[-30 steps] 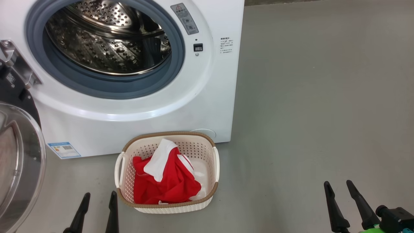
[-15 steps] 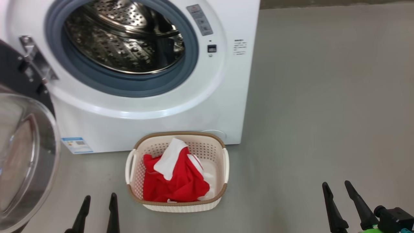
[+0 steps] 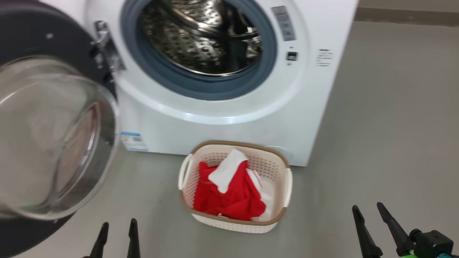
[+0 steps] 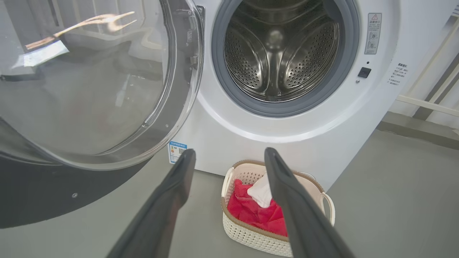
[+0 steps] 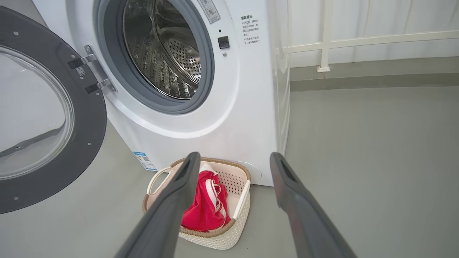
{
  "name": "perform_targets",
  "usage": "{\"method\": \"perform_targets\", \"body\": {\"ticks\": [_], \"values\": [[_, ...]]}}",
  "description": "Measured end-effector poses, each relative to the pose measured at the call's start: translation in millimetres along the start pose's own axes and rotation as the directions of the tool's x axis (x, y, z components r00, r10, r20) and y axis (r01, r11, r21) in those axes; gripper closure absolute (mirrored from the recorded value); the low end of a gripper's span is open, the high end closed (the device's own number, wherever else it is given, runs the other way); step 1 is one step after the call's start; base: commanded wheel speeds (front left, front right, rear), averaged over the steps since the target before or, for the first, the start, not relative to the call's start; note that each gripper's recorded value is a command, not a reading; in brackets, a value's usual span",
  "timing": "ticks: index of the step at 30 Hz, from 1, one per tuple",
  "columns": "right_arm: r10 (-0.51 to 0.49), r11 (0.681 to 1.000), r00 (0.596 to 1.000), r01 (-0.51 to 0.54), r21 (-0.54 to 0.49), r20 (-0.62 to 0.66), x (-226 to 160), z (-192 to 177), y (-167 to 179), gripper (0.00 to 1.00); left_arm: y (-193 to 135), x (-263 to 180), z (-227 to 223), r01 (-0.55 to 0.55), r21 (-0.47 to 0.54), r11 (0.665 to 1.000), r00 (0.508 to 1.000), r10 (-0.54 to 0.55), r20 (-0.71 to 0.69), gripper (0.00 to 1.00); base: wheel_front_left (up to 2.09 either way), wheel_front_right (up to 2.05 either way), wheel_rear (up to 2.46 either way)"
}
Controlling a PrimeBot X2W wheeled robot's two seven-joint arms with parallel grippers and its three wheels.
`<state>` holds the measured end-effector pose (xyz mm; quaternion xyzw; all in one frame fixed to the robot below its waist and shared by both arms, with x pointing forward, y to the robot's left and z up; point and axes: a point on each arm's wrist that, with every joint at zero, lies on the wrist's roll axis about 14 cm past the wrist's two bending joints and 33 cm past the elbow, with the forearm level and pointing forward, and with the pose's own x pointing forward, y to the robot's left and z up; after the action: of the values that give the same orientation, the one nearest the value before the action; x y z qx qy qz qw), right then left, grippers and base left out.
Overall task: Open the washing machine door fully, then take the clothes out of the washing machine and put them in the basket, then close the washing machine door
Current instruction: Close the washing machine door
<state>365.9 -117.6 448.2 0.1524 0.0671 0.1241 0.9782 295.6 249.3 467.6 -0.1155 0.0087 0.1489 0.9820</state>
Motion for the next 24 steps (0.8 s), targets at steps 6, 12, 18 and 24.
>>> {"method": "perform_targets", "body": {"ticks": [6,12,18,24], "values": [[0.108,0.994,0.993,-0.109,-0.010,-0.045,16.0,-11.7,31.0,0.00,29.1,-21.8,-0.5,-0.110,-0.023,0.994,0.994,0.110,0.000,0.00,0.00,0.00,0.00],[0.217,0.975,0.972,-0.220,-0.019,-0.091,27.6,-24.0,63.6,0.00,55.3,-46.5,-0.9,-0.215,-0.052,0.975,0.977,0.215,0.001,0.00,0.00,0.00,0.00],[0.343,0.937,0.931,-0.348,-0.022,-0.125,38.8,-33.5,103.3,0.00,81.9,-67.3,6.6,-0.336,-0.099,0.937,0.940,0.339,0.022,0.00,0.00,0.00,0.00],[0.401,0.913,0.905,-0.408,-0.023,-0.140,48.9,-37.5,120.5,0.00,90.6,-77.2,6.8,-0.385,-0.111,0.916,0.921,0.389,0.016,0.00,0.00,0.00,0.00]]}}
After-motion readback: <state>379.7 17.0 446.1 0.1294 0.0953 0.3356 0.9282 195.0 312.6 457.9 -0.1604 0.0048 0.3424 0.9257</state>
